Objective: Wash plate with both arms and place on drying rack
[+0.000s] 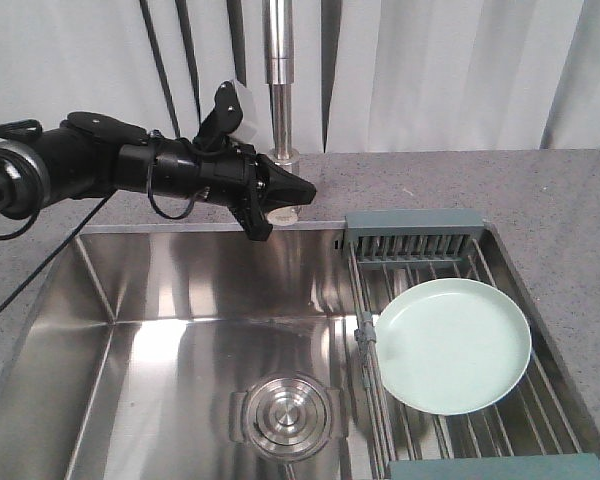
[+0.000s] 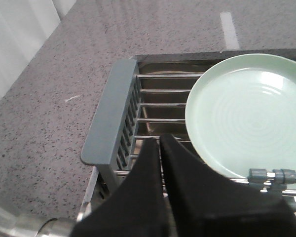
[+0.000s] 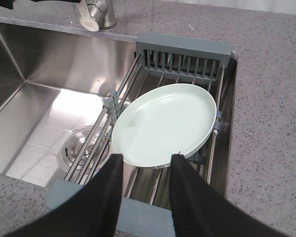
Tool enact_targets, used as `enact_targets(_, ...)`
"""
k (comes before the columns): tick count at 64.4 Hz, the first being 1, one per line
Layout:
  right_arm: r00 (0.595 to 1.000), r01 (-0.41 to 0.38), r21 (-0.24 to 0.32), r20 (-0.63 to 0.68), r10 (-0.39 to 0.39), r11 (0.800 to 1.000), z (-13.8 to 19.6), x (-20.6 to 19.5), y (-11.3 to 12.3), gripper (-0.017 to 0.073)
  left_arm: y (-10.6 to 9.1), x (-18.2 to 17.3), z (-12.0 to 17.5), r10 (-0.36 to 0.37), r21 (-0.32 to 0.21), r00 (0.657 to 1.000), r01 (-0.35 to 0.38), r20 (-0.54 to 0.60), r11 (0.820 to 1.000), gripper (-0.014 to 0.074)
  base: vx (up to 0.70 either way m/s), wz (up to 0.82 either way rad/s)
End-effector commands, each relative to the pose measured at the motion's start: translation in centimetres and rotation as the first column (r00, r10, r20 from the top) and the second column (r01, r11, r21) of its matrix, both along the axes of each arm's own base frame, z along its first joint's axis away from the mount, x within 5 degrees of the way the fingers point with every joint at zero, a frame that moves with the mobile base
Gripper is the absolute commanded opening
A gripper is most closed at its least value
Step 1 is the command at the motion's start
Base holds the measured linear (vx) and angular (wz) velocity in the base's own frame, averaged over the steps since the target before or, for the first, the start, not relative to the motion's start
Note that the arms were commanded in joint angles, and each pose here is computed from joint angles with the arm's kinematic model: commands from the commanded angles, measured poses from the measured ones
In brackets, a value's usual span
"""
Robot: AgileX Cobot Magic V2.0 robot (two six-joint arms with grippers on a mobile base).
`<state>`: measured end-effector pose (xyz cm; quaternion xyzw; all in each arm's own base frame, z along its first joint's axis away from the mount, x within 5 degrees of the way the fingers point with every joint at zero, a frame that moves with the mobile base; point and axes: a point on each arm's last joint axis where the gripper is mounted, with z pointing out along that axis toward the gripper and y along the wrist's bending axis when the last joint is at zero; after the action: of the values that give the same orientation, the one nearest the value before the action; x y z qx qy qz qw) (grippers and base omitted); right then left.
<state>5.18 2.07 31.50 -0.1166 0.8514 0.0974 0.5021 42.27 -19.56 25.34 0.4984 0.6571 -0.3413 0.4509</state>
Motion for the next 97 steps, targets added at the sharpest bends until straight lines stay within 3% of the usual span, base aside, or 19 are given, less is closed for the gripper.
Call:
enact_targets(1, 0.997, 0.005, 0.016, 0.074, -0.006, 1.000, 1.2, 0.3, 0.0, 0.0229, -0.3, 0.1, 3.3, 0.046, -0.074, 0.997, -0.042, 0.054, 0.996, -0.0008, 0.00, 0.00)
enact_targets(15, 0.997, 0.005, 0.016, 0.074, -0.006, 1.000, 1.2, 0.3, 0.0, 0.0229, -0.1, 1.6, 2.9, 0.137, -0.046, 0.986, -0.133, 0.097, 0.990, -0.0008, 0.00, 0.00)
enact_targets(31, 0.997, 0.005, 0.016, 0.075, -0.006, 1.000, 1.2, 0.3, 0.0, 0.0229, -0.3, 2.5, 3.6, 0.143, -0.058, 0.979, -0.135, 0.146, 0.989, -0.0008, 0.00, 0.00)
enact_targets(46, 0.997, 0.005, 0.016, 0.075, -0.006, 1.000, 1.2, 0.3, 0.0, 0.0229, -0.6, 1.9, 3.7, 0.071, -0.069, 0.989, -0.062, 0.132, 0.996, -0.0008, 0.00, 0.00)
enact_targets(57, 0.997, 0.005, 0.016, 0.075, -0.006, 1.000, 1.2, 0.3, 0.0, 0.0229, -0.6, 0.4, 5.6, -0.005, -0.089, 0.992, 0.017, 0.126, 0.996, -0.0007, 0.00, 0.00)
enact_targets(64, 0.997, 0.005, 0.016, 0.075, -0.006, 1.000, 1.2, 0.3, 0.0, 0.0229, -0.2, -0.6, 7.1, -0.002, -0.043, 0.994, 0.007, 0.112, 0.999, -0.0007, 0.00, 0.00)
enact_targets(72, 0.997, 0.005, 0.016, 0.075, -0.006, 1.000, 1.2, 0.3, 0.0, 0.0229, 0.6, -1.7, 8.4, 0.019, 0.070, 0.996, -0.025, 0.087, 0.997, -0.0007, 0.00, 0.00)
enact_targets(77, 0.997, 0.005, 0.016, 0.075, -0.006, 1.000, 1.2, 0.3, 0.0, 0.0229, 1.1, -2.3, 9.3, 0.064, 0.110, 0.997, -0.068, 0.041, 0.992, -0.0007, 0.00, 0.00)
enact_targets(83, 0.997, 0.005, 0.016, 0.075, -0.006, 1.000, 1.2, 0.3, 0.0, 0.0229, 2.0, -3.0, 10.1, 0.157, 0.175, 0.987, -0.149, -0.027, 0.973, -0.0007, 0.00, 0.00)
enact_targets(89, 0.997, 0.005, 0.016, 0.075, -0.006, 1.000, 1.2, 0.3, 0.0, 0.0229, 3.0, -3.6, 11.0, 0.275, 0.242, 0.958, -0.248, -0.084, 0.938, -0.0007, 0.00, 0.00)
enact_targets(97, 0.997, 0.005, 0.016, 0.075, -0.006, 1.000, 1.2, 0.3, 0.0, 0.0229, 4.6, -4.3, 11.8, 0.460, 0.333, 0.879, -0.399, -0.127, 0.854, -0.0007, 0.00, 0.00)
